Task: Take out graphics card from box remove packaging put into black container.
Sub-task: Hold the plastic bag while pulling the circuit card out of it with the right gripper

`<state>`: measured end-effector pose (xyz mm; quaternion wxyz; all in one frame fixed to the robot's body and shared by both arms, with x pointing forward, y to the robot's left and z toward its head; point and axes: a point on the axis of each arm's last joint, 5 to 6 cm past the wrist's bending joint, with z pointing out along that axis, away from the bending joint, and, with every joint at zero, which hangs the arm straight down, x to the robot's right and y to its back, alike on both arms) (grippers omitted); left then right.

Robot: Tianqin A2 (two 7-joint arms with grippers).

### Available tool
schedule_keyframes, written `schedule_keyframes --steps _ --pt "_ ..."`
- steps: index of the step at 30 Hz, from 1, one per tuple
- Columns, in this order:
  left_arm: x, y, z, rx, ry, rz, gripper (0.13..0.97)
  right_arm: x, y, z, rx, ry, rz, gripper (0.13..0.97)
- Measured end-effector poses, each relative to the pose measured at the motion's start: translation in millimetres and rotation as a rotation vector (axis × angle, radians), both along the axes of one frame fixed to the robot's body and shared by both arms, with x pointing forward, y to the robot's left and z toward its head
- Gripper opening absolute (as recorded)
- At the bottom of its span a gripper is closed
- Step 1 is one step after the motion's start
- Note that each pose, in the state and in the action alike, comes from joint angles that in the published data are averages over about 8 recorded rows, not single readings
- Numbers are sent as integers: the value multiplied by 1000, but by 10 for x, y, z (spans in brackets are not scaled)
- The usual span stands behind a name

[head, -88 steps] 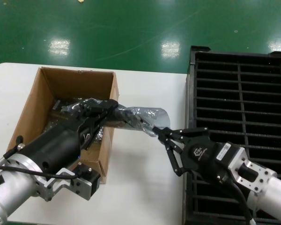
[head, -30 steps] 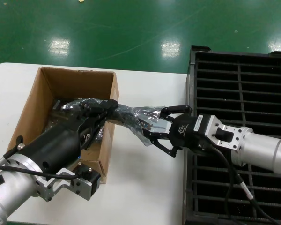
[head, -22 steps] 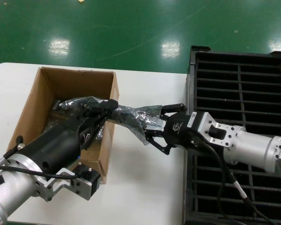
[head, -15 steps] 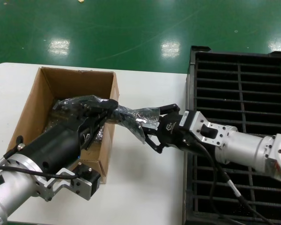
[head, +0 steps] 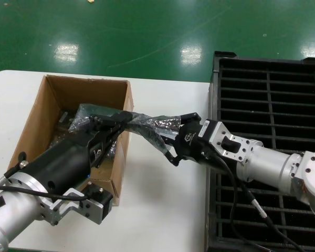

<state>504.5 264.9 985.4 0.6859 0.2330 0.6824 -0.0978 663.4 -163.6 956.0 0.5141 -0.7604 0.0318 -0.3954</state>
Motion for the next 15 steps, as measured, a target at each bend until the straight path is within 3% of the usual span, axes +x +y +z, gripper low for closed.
schedule_keyframes --steps 15 --pt "0 0 0 0 0 0 139 -265 -277 92 -2 -25 -6 187"
